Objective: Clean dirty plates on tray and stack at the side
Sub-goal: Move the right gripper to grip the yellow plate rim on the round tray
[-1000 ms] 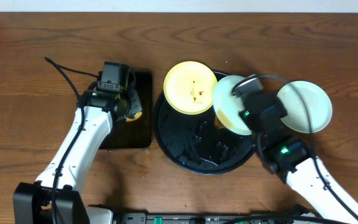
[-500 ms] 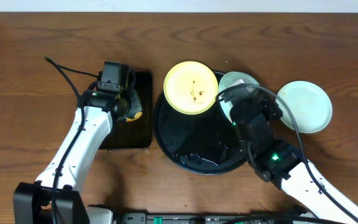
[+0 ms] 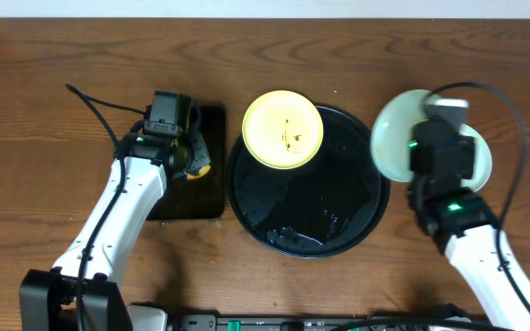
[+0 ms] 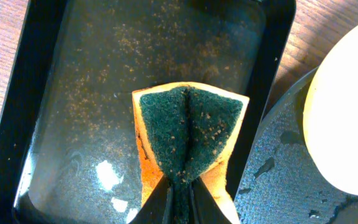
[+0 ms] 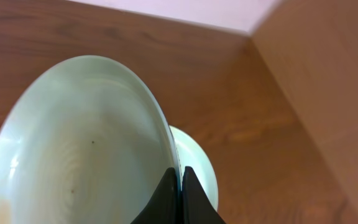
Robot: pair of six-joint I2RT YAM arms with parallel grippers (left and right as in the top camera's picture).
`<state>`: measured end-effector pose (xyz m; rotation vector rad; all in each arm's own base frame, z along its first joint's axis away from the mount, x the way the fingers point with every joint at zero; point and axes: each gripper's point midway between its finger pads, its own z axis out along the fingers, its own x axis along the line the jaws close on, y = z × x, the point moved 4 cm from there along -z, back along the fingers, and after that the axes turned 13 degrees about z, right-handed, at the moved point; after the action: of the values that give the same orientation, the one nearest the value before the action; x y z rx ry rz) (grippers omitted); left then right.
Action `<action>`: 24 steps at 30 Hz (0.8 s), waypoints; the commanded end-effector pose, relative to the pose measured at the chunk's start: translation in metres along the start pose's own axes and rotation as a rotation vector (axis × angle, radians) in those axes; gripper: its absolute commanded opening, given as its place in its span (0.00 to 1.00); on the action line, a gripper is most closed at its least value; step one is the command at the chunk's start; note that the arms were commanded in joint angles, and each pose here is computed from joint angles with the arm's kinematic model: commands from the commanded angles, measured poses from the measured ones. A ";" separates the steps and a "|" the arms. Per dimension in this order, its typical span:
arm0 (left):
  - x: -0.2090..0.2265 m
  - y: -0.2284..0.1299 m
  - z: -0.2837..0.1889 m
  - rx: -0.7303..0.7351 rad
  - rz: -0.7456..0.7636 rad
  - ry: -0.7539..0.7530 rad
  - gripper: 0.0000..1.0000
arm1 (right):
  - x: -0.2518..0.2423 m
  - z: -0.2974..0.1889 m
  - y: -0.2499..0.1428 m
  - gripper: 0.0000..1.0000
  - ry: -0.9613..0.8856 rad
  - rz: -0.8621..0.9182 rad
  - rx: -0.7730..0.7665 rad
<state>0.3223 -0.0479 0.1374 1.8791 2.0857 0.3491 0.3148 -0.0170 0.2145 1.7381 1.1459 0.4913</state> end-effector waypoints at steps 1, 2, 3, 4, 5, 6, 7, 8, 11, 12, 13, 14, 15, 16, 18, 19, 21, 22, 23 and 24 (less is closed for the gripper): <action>0.003 0.000 0.000 0.001 -0.008 0.014 0.08 | -0.027 0.016 0.004 0.01 -0.037 0.209 0.035; 0.003 0.000 0.000 0.001 -0.008 0.014 0.08 | -0.036 0.021 0.001 0.01 -0.064 0.239 0.053; 0.003 0.000 0.000 0.001 -0.008 0.014 0.08 | -0.047 0.026 -0.002 0.01 -0.100 0.273 0.070; 0.003 0.000 0.000 0.001 -0.008 0.014 0.09 | -0.055 0.030 -0.006 0.01 -0.123 0.295 0.085; 0.003 -0.001 0.000 0.001 -0.007 0.015 0.09 | -0.064 0.035 -0.010 0.01 -0.148 0.323 0.107; 0.003 0.000 0.000 0.001 -0.008 0.014 0.08 | -0.069 0.040 -0.014 0.01 -0.159 0.337 0.124; 0.003 0.000 0.000 0.001 -0.008 0.014 0.08 | -0.074 0.044 -0.018 0.01 -0.170 0.351 0.144; 0.003 0.000 0.000 0.001 -0.008 0.014 0.09 | -0.078 0.049 -0.022 0.01 -0.176 0.358 0.164; 0.003 0.000 0.000 0.001 -0.008 0.014 0.08 | -0.085 0.061 -0.034 0.01 -0.189 0.371 0.217; 0.003 0.000 0.000 0.001 -0.008 0.014 0.08 | -0.087 0.065 -0.038 0.01 -0.196 0.371 0.232; 0.003 0.000 0.000 0.001 -0.008 0.014 0.08 | -0.089 0.068 -0.041 0.01 -0.207 0.374 0.244; 0.003 0.000 0.000 0.001 -0.008 0.015 0.08 | -0.090 0.072 -0.045 0.01 -0.216 0.376 0.255; 0.003 0.000 0.000 0.001 -0.008 0.014 0.08 | -0.090 0.075 -0.047 0.01 -0.220 0.375 0.263; 0.003 0.000 0.000 0.001 -0.008 0.014 0.08 | -0.089 0.078 -0.049 0.02 -0.220 0.373 0.269; 0.003 0.000 0.000 0.001 -0.008 0.014 0.08 | -0.083 0.083 -0.052 0.13 -0.191 0.378 0.280; 0.003 -0.001 0.000 0.001 -0.007 0.015 0.09 | -0.080 0.084 -0.051 0.19 -0.164 0.384 0.284; 0.003 0.000 0.000 0.001 -0.008 0.015 0.08 | -0.069 0.085 -0.049 0.27 -0.086 0.402 0.292; 0.003 0.000 0.000 0.001 -0.008 0.015 0.08 | -0.064 0.085 -0.047 0.29 -0.044 0.412 0.294; 0.003 0.000 0.000 0.001 -0.008 0.014 0.08 | -0.056 0.084 -0.045 0.30 0.012 0.424 0.298; 0.003 0.000 0.000 0.001 -0.007 0.014 0.08 | -0.046 0.083 -0.042 0.31 0.087 0.437 0.303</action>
<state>0.3223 -0.0480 0.1374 1.8789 2.0854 0.3494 0.3193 -0.1135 0.1405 2.2275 0.8458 0.4851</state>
